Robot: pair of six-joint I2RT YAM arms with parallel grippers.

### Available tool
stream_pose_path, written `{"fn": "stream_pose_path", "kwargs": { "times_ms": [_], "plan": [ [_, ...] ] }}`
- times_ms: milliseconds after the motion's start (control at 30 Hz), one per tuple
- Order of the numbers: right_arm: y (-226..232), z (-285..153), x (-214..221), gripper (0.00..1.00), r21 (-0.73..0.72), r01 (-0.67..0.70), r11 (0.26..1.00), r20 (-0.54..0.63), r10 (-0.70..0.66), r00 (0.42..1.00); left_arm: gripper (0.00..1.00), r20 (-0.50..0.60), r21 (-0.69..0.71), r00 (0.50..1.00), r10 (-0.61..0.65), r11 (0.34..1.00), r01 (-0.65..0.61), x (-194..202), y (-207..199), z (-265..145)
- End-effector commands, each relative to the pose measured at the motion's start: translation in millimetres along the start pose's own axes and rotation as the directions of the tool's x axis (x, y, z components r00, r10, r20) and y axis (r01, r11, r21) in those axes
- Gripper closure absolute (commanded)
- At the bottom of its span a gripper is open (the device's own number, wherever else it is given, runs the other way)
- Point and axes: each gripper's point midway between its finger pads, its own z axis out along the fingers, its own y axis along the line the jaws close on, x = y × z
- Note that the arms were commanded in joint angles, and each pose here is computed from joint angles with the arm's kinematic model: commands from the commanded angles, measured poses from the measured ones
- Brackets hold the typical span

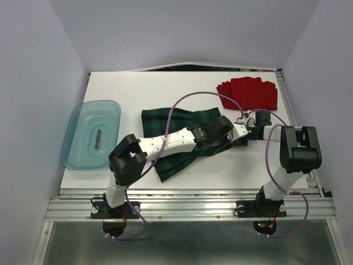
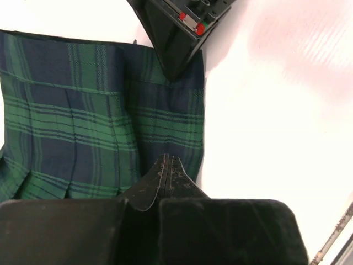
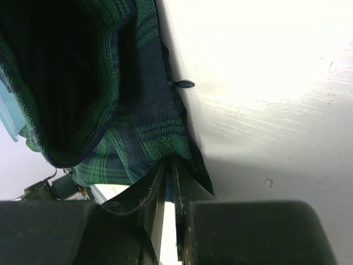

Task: Fold and stack the skirts
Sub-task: Fold the skirt

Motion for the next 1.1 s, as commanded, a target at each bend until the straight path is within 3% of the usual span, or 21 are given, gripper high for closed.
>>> {"fn": "stream_pose_path", "kwargs": {
  "times_ms": [0,33,133,200,300,433,633,733,833,900,1067],
  "plan": [
    [-19.7,6.0,6.5,0.84,0.074,0.007,0.997,0.002,-0.008,1.0,0.97,0.004,-0.031,0.999,-0.036,0.999,0.036,-7.0,3.7,-3.2],
    [-19.4,5.6,6.6,0.84,0.074,0.008,0.997,0.003,-0.009,1.0,0.79,0.016,-0.051,0.999,-0.042,0.998,0.042,-8.4,8.1,-1.4],
    [-15.7,3.5,5.9,0.84,0.065,0.009,0.998,0.007,-0.01,1.0,0.49,0.022,-0.124,0.999,-0.037,0.992,0.039,0.0,20.7,2.5],
    [-15.1,3.1,6.8,0.84,0.062,0.01,0.998,0.006,-0.01,1.0,0.41,0.006,-0.166,1.0,-0.012,0.986,0.013,9.1,27.0,8.1],
    [-15.6,2.9,7.0,0.84,0.065,0.009,0.998,0.007,-0.01,1.0,0.4,-0.018,-0.2,1.0,0.016,0.98,-0.019,18.5,32.9,18.0],
    [-15.9,3.1,7.2,0.84,0.067,0.007,0.998,0.004,-0.007,1.0,0.42,-0.06,-0.216,0.998,0.036,0.975,-0.049,32.2,36.1,34.6],
    [-18.3,3.4,9.2,0.84,0.074,0.006,0.997,0.001,-0.006,1.0,0.56,-0.103,-0.288,0.994,0.028,0.956,-0.056,53.2,58.6,48.7],
    [-19.7,4.5,10.1,0.84,0.077,0.002,0.997,-0.005,-0.001,1.0,0.69,-0.1,-0.293,0.995,0.022,0.955,-0.05,53.5,66.1,46.4],
    [-20.6,6.0,9.6,0.85,0.076,-0.003,0.997,-0.007,0.004,1.0,0.91,-0.077,-0.275,0.997,0.026,0.96,-0.047,45.9,65.1,39.8],
    [-20.6,6.1,9.6,0.85,0.076,-0.005,0.997,-0.007,0.005,1.0,1.0,-0.059,-0.247,0.998,0.032,0.968,-0.046,36.0,62.6,31.7],
    [-18.7,6.1,10.0,0.85,0.065,-0.009,0.998,-0.004,0.01,1.0,1.0,-0.028,-0.168,1.0,0.014,0.986,-0.019,10.6,52.0,11.3]
  ]
}}
